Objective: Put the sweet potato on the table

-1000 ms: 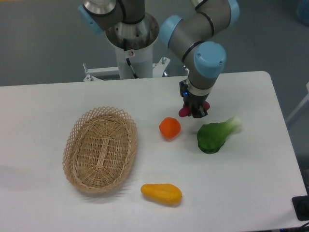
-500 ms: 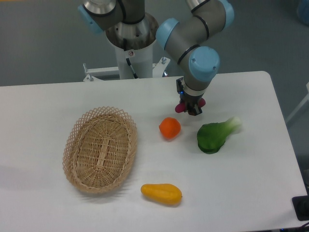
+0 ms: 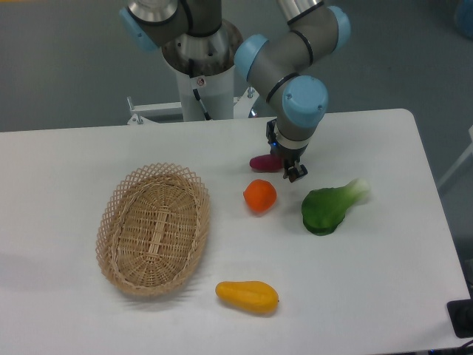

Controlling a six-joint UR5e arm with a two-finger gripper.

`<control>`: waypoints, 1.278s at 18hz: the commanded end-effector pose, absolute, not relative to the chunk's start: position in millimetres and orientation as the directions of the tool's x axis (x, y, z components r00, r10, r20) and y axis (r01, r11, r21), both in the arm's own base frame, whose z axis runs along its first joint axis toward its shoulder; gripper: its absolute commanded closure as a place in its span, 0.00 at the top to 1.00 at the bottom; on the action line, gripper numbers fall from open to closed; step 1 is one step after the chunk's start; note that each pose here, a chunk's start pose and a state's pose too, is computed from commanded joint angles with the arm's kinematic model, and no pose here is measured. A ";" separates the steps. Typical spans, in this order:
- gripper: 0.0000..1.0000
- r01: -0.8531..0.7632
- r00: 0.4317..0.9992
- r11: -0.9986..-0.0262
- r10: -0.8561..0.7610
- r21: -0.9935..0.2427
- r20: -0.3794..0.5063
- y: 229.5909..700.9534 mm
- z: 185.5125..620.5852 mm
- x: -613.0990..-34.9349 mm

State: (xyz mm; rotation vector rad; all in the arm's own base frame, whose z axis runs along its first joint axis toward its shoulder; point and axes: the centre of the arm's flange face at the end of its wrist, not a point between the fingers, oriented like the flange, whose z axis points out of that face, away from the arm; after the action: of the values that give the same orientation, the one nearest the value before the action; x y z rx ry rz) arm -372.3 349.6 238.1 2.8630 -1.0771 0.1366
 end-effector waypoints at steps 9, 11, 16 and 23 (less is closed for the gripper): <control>1.00 -0.631 0.776 -0.774 -0.631 0.051 0.026 372.8 271.3 -405.4; 1.00 -0.628 0.778 -0.776 -0.628 0.054 0.012 380.8 274.7 -419.8; 1.00 -0.576 0.815 -0.816 -0.578 0.050 -0.039 402.2 288.3 -452.5; 1.00 -0.482 0.870 -0.876 -0.482 0.028 -0.103 438.1 296.1 -504.7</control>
State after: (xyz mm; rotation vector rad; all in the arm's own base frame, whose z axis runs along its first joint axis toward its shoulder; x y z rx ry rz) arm -504.7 438.1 296.1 3.0366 -0.7831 -0.1675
